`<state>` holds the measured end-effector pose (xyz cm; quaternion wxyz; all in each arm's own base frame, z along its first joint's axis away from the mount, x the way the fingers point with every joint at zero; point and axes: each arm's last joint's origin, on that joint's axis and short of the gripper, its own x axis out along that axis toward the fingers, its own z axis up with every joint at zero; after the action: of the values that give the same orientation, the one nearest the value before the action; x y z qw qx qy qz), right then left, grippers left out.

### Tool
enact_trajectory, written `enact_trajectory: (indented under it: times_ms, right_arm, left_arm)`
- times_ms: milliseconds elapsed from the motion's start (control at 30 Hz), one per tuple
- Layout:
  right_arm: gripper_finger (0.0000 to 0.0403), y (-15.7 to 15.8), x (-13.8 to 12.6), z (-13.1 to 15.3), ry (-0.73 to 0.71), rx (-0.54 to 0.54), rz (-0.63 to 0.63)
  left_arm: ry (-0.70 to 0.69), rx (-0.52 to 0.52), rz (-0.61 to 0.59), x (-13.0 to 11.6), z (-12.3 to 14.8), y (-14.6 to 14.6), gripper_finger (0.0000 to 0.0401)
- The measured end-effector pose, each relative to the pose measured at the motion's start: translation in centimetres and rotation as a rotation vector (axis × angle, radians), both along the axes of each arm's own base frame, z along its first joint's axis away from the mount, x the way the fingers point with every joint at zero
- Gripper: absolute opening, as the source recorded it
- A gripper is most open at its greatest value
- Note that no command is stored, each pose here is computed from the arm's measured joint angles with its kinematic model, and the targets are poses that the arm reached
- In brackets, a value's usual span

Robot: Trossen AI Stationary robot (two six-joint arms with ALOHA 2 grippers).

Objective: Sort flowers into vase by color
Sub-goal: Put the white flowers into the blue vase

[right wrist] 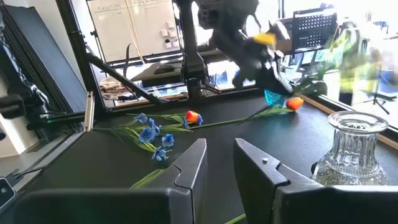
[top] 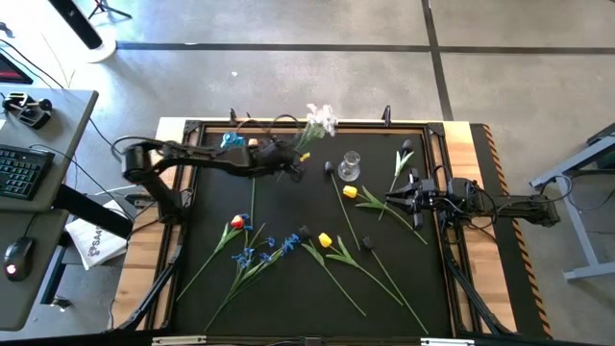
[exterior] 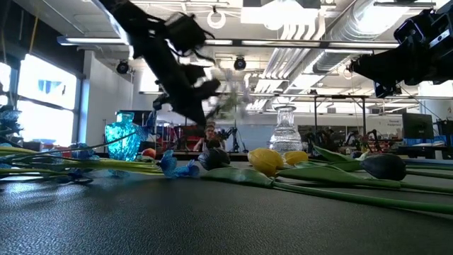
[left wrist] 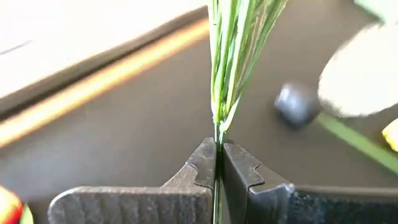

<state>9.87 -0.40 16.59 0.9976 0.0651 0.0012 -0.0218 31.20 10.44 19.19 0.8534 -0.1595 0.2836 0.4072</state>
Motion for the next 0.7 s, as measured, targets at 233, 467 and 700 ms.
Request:
enact_trajectory:
  times_ms: [233,467,700]
  right_arm:
    - [0.0078,0.0,0.0,0.0,0.000,0.000,0.000]
    - [0.0078,0.0,0.0,0.0,0.000,0.000,0.000]
    - [0.0078,0.0,0.0,0.0,0.000,0.000,0.000]
  left_arm:
    - [-0.309,0.255,-0.044,-3.9,1.9,-1.3,0.0000]
    - [-0.278,0.543,0.006,-7.9,2.9,-1.8,0.0000]
    - [-0.231,0.657,0.166,-10.0,4.8,-1.9,0.0004]
